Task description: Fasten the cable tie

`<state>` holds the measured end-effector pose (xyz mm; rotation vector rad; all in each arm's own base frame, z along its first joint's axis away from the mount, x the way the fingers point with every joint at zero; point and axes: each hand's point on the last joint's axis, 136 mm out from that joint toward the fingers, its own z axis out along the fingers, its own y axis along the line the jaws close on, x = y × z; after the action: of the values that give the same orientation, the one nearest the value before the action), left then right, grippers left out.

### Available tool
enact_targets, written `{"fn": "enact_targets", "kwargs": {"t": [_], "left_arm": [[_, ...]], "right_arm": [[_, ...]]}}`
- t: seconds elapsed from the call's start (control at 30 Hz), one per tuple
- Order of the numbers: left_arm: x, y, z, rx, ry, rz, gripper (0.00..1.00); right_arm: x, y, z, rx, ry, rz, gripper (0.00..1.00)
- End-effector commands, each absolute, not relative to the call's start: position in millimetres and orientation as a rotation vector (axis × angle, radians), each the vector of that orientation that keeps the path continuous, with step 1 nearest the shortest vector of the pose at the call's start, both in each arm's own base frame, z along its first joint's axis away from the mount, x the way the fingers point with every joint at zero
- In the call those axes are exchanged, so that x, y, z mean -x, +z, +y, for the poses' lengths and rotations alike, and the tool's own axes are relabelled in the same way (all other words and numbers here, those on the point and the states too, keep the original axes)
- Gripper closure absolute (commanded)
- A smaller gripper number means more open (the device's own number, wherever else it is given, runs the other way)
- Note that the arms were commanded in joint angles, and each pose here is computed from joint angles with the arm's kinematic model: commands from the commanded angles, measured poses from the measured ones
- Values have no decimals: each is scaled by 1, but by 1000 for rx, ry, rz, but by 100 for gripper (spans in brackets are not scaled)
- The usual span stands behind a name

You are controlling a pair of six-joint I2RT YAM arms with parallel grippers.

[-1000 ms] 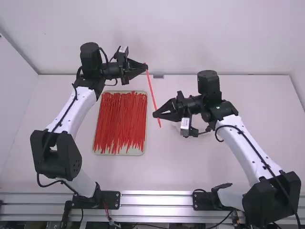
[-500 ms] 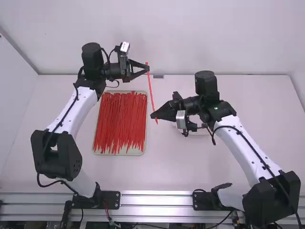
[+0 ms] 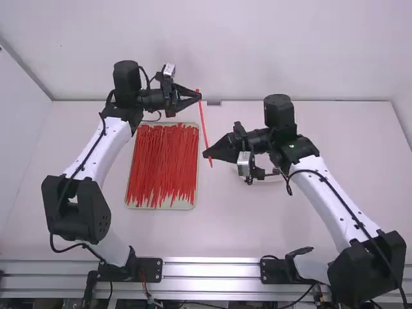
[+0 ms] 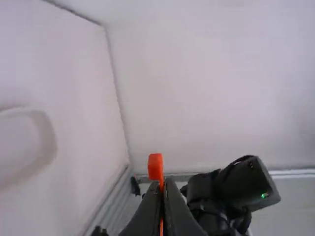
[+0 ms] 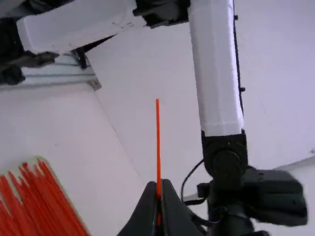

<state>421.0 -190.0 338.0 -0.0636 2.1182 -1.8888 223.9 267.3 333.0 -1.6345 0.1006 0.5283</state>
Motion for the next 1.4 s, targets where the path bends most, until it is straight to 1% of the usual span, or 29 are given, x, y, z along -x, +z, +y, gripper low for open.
{"fn": "enact_targets", "kwargs": {"t": [0.0, 0.13, 0.17, 0.2, 0.23, 0.3, 0.53, 1.13, 1.27, 1.3, 1.33, 1.37], "left_arm": [[-421, 348, -187, 155, -1937, 2133, 98], [-421, 348, -187, 151, -1936, 2129, 98], [-421, 349, -188, 147, -1937, 2129, 98], [-421, 349, -188, 144, -1940, 2129, 98], [-417, 350, -189, 134, -1961, 2137, 98], [-415, 350, -191, 139, -1978, 2145, 98], [-414, 350, -192, 134, -1981, 2147, 98], [-403, 355, -194, 24, -2020, 2143, 98], [-401, 356, -195, 1, -2027, 2141, 98], [-401, 356, -195, -3, -2027, 2140, 98], [-399, 357, -195, -25, -2030, 2139, 98], [-399, 357, -195, -34, -2025, 2135, 98]], "right_arm": [[-222, 342, 269, 1618, 367, -85, 96], [-221, 343, 269, 1591, 231, -239, 75], [-219, 343, 268, 1581, 218, -269, 72], [-218, 344, 268, 1577, 216, -278, 72], [-216, 345, 267, 1561, 197, -319, 67], [-214, 347, 267, 1550, 195, -340, 66], [-218, 349, 265, 1546, 161, -355, 66], [-218, 349, 266, 1551, 172, -340, 67], [-220, 350, 265, 1556, 187, -318, 78], [-220, 350, 265, 1556, 186, -318, 78], [-220, 350, 264, 1556, 186, -317, 82], [-220, 350, 264, 1556, 186, -316, 88]]}}
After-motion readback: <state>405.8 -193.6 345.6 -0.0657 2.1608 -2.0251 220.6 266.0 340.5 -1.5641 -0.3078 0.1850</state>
